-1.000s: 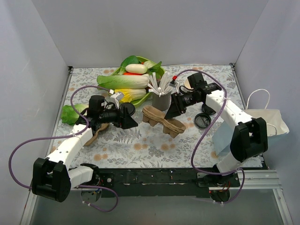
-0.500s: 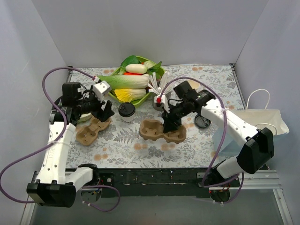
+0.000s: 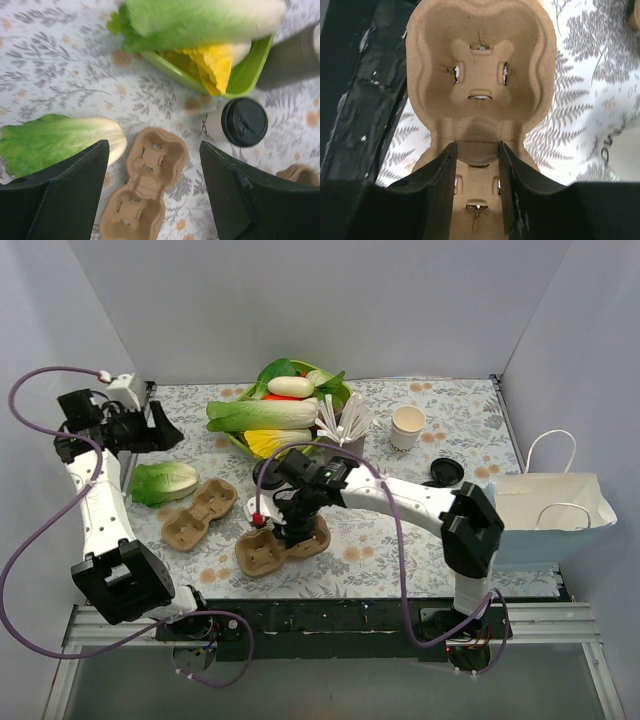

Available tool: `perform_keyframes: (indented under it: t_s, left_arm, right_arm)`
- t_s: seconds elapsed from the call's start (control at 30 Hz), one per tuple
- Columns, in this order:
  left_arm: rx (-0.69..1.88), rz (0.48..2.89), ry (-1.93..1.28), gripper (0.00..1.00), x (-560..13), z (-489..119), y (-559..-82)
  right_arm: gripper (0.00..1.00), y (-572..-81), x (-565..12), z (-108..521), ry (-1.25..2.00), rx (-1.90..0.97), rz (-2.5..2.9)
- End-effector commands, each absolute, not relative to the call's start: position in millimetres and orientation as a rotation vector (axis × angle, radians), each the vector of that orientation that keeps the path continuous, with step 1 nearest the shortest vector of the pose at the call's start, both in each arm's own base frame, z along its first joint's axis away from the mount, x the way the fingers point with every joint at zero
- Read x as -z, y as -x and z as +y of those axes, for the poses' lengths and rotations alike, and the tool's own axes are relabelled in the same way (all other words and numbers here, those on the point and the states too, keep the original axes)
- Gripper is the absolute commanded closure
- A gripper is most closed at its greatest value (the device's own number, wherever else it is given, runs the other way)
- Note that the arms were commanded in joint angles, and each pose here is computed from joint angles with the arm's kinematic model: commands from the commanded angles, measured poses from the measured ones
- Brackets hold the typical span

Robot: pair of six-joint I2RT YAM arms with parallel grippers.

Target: Pack the takeout coffee

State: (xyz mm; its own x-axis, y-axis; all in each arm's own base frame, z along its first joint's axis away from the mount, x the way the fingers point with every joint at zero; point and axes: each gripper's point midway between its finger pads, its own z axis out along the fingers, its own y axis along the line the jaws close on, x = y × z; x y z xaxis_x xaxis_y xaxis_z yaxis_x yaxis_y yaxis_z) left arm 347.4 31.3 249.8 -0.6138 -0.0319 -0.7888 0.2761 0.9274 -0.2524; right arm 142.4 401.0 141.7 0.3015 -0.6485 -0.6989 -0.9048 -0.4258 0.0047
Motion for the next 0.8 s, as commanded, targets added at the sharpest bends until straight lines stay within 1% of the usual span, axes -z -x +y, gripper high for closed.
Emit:
perform_keyframes:
  t_s: [0.0,0.03,0.1,0.13,0.17,0.27,0.47,0.6,0.63,0.67,0.7,0.77]
  left_arm:
    - [0.559,1.996,-0.077,0.27,-324.7,34.6,-355.4]
    - [0.556,1.982,-0.088,0.26,-329.6,32.2,-352.4]
    - [0.545,1.941,-0.106,0.26,-344.6,24.9,-341.4]
    - [0.552,1.934,-0.106,0.26,-345.8,21.5,-336.7]
    - [0.548,1.914,-0.099,0.25,-353.9,17.4,-329.5]
    - [0.549,1.896,-0.074,0.25,-363.4,13.8,-322.8]
    - [0.572,1.892,-0.058,0.24,-383.4,7.0,-313.2]
    - [0.568,1.892,-0.063,0.24,-386.8,6.6,-313.4]
    - [0.570,1.894,-0.053,0.24,-386.8,7.8,-313.9]
    - [0.572,1.895,-0.050,0.24,-387.0,7.9,-314.2]
    - [0.571,1.893,-0.051,0.24,-387.9,7.4,-313.8]
    - [0.575,1.890,-0.047,0.24,-389.1,7.0,-313.9]
  right_arm:
    - [0.99,-143.2,-155.1,462.2,2.162,-0.897,1.195]
    - [0.99,-147.1,-166.1,478.1,2.130,-0.890,1.172]
    - [0.99,-145.3,-154.5,500.5,2.132,-0.876,1.176]
    - [0.99,-147.7,-168.3,516.0,2.102,-0.867,1.141]
    - [0.99,-147.7,-153.8,526.0,2.114,-0.867,1.158]
    - [0.99,-142.5,-153.2,554.8,2.103,-0.886,1.129]
    - [0.99,-120.2,-140.4,587.2,2.121,-0.919,1.039]
    - [0.99,-106.9,-130.3,602.5,2.119,-0.897,0.975]
    - [0.96,-107.9,-128.5,605.6,2.107,-0.891,0.973]
    - [0.90,-110.3,-132.5,614.6,2.065,-0.886,0.956]
    - [0.68,-111.0,-131.4,617.0,2.052,-0.888,0.954]
    - [0.50,-112.6,-138.9,628.4,1.984,-0.918,0.964]
